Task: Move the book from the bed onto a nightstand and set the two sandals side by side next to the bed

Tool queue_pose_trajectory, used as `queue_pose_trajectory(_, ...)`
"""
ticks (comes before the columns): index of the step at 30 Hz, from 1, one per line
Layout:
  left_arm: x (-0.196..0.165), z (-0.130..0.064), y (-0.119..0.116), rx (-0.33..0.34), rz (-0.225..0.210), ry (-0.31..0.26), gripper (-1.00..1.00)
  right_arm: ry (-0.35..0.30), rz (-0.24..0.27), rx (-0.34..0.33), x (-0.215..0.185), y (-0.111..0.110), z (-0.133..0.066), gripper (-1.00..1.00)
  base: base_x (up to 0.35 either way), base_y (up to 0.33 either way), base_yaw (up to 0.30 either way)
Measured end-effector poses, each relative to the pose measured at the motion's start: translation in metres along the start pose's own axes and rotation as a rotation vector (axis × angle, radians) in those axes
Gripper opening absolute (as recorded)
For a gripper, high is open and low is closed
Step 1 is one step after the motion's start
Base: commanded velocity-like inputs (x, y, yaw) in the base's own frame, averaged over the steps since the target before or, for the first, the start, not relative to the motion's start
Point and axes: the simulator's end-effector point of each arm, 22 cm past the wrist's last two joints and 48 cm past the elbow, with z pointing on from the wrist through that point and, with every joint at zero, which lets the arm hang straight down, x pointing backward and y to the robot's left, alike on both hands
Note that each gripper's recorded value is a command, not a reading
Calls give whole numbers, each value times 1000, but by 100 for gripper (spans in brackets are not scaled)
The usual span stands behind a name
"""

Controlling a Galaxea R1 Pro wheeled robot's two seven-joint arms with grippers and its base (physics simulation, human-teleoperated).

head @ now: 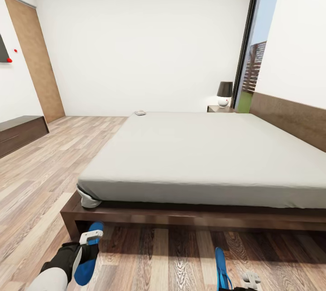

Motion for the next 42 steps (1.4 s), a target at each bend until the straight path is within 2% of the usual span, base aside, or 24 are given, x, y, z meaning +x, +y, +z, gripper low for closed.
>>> queue_pose_trajectory(5, -6, -1, -6, -2, 64, -2, -100, 0, 0, 0, 0, 0, 0, -100, 0, 0, 0)
queue_pose_trajectory(8, 2, 4, -9, -5, 96, 23, -100, 0, -1, 0, 4, -3, 4, -100, 0, 0, 0)
queue_pose_trajectory(15, 17, 15, -9, -5, 108, 43, -100, -3, -1, 2, 14, -13, 12, -100, 0, 0, 0)
queue_pose_trajectory(17, 20, 19, -10, -4, 109, 44, -100, -6, -1, 11, 15, -22, 9, -100, 0, 0, 0)
queue_pose_trajectory(21, 27, 25, -9, -4, 110, 48, -100, -35, 20, 120, 2, -91, -42, -100, 0, 0, 0)
queue_pose_trajectory(22, 29, 27, -9, -4, 110, 53, -100, -57, 51, 153, -6, -111, -61, -100, 0, 0, 0)
queue_pose_trajectory(23, 31, 28, -9, -5, 110, 57, -100, -73, 88, 169, -11, -121, -71, -100, 0, 0, 0)
queue_pose_trajectory(25, 35, 31, -9, -5, 110, 66, -100, -67, 182, 171, -14, -129, -80, -100, 0, 0, 0)
queue_pose_trajectory(27, 38, 34, -9, -6, 111, 74, -100, -70, 211, 158, -27, -127, -80, -100, 0, 0, 0)
queue_pose_trajectory(31, 45, 39, -7, -8, 112, 90, -100, -71, 202, 121, -53, -116, -77, -100, 0, 0, 0)
queue_pose_trajectory(32, 47, 41, -7, -9, 112, 94, -100, -58, 216, 98, -55, -110, -75, -100, 0, 0, 0)
queue_pose_trajectory(35, 53, 45, -7, -8, 111, 106, -100, -12, 287, -33, -60, -78, -71, -100, 0, 0, 0)
queue_pose_trajectory(39, 58, 48, -19, 7, 111, 115, -100, -2, 296, -92, -72, -62, -71, -100, 0, 0, 0)
queue_pose_trajectory(42, 64, 52, -24, 12, 115, 127, -100, 15, 311, -111, -81, -54, -70, -100, 0, 0, 0)
